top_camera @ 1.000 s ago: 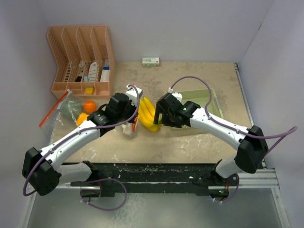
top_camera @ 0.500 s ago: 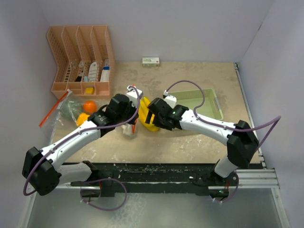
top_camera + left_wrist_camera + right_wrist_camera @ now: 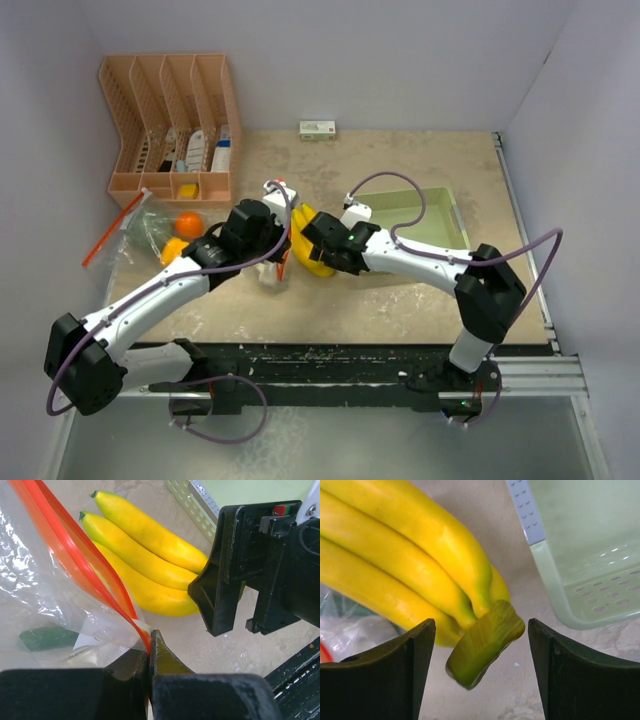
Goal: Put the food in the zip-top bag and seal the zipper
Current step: Pick up the fake fruit from the center of the board.
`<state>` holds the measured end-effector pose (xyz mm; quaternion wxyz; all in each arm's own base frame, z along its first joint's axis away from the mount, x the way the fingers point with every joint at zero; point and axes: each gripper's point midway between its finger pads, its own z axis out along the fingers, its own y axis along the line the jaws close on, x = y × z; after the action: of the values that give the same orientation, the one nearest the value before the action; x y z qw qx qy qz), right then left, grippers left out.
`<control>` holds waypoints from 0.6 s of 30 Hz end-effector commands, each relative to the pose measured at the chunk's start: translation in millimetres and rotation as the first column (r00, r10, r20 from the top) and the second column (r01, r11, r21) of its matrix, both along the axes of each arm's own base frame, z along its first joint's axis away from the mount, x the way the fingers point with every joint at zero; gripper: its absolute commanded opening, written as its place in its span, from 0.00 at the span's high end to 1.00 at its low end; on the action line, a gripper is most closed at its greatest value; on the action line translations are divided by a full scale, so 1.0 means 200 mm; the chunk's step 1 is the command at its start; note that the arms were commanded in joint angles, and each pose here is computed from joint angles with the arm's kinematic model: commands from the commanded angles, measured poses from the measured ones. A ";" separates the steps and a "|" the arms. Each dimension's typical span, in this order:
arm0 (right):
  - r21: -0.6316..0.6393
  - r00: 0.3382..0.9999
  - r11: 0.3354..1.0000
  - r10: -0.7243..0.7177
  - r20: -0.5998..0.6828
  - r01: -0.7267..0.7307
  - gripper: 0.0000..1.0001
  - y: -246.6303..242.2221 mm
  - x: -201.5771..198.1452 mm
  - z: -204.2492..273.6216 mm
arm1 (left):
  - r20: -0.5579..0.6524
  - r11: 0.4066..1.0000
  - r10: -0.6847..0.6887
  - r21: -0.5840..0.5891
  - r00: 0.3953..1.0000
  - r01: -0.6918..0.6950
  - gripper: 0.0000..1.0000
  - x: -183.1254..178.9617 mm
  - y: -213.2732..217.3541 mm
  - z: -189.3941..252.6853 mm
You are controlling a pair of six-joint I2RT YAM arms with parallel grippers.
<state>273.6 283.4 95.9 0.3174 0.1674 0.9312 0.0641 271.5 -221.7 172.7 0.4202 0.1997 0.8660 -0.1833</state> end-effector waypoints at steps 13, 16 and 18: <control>-0.178 0.975 0.974 -0.104 0.194 0.139 1.00 -0.22 0.12 0.24 | 0.048 0.999 0.022 -0.036 0.999 -0.020 1.00 0.01 0.01 0.09; -0.258 0.947 0.948 -0.102 0.305 0.185 1.00 -0.34 0.17 0.42 | 0.051 0.999 0.012 -0.046 0.999 -0.010 1.00 -0.01 0.00 0.12; -0.314 0.920 0.923 -0.092 0.381 0.222 1.00 -0.42 0.18 0.56 | 0.052 0.999 -0.004 -0.051 0.999 0.007 1.00 -0.02 0.00 0.15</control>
<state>291.2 239.9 119.5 0.3919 0.1607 0.9047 -0.0465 268.7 -217.5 172.9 0.4206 0.1979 0.8670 -0.1792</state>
